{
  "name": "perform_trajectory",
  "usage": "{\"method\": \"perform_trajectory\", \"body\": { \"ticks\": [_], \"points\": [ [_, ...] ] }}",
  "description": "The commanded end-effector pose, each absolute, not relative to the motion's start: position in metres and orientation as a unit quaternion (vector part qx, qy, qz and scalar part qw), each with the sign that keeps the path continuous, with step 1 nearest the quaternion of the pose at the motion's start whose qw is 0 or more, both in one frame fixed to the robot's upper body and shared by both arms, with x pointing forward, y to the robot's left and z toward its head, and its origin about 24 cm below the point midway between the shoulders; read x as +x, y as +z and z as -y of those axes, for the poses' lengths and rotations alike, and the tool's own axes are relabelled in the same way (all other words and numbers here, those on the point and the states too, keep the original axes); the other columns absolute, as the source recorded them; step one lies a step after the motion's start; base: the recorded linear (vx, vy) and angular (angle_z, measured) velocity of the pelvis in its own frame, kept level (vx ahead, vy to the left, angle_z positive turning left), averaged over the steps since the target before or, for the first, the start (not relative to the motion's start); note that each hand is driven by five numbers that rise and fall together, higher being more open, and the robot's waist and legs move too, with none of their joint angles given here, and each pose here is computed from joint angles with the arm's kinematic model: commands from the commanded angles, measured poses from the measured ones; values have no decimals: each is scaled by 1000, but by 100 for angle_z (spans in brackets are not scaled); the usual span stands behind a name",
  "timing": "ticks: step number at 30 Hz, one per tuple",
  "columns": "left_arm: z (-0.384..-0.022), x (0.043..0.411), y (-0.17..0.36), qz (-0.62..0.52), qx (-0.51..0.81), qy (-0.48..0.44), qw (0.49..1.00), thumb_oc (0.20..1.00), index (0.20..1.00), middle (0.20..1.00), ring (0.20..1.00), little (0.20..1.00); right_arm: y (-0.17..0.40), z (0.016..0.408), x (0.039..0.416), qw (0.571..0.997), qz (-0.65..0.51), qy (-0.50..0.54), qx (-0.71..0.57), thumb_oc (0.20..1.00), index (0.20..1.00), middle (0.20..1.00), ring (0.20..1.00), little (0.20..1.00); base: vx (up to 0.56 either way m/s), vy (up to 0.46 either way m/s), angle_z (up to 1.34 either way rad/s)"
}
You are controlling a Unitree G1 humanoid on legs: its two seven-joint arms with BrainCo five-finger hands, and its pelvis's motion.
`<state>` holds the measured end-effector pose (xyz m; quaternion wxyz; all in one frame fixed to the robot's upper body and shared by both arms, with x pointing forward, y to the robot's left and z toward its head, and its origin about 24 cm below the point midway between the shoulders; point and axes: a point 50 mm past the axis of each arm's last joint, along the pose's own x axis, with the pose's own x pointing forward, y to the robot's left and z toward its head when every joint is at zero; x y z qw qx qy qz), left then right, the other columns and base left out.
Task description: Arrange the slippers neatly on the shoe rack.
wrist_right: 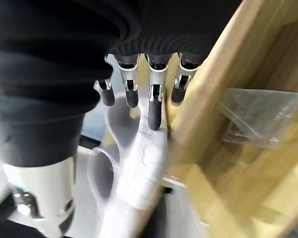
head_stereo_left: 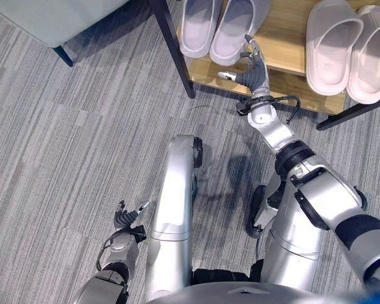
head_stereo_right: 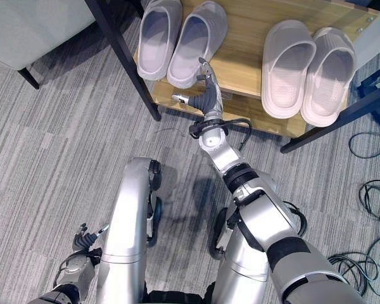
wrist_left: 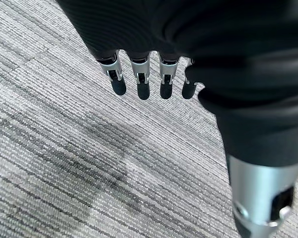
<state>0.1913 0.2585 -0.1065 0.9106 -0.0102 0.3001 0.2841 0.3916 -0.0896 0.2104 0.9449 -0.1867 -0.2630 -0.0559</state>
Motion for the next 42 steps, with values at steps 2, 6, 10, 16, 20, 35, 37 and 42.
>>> {"method": "perform_trajectory", "body": {
  "ticks": [2, 6, 10, 16, 20, 35, 37, 42],
  "points": [
    [-263, 185, -107, -303, 13, 292, 907, 1000, 1000, 1000, 1000, 1000, 252, 82, 369, 905, 387, -38, -173, 1000, 1000, 1000, 1000, 1000, 0, 0, 0],
    [-263, 187, -106, -298, 10, 295, 908, 1000, 1000, 1000, 1000, 1000, 257, 109, 339, 868, 453, -44, -197, 1000, 1000, 1000, 1000, 1000, -7, -9, 0],
    [-260, 189, -103, -283, 16, 292, 914, 1000, 1000, 1000, 1000, 1000, 261, 153, 287, 811, 529, -63, -243, 1000, 1000, 1000, 1000, 1000, -41, -39, -4],
    [-253, 193, -100, -261, 9, 287, 922, 1000, 1000, 1000, 1000, 1000, 219, 212, 260, 842, 453, -127, -264, 1000, 1000, 1000, 1000, 1000, -9, -21, -5],
    [-252, 199, -95, -248, 9, 289, 925, 1000, 1000, 1000, 1000, 1000, 182, 256, 245, 862, 366, -226, -270, 1000, 1000, 1000, 1000, 1000, -12, -18, -3],
    [-252, 168, -124, -368, 56, 230, 899, 1000, 1000, 1000, 1000, 1000, -119, 343, 75, 722, -471, -505, -37, 1000, 1000, 1000, 1000, 1000, -49, 1, 12],
    [-249, 155, -131, -396, 69, 208, 892, 1000, 1000, 1000, 1000, 1000, -122, 342, 67, 723, -489, -486, -48, 1000, 1000, 1000, 1000, 1000, 173, -24, 33],
    [-241, 115, -150, -476, 99, 143, 862, 1000, 1000, 1000, 1000, 1000, -138, 325, 35, 719, -567, -397, -56, 1000, 1000, 1000, 1000, 1000, 349, -37, 24]
  ]
}}
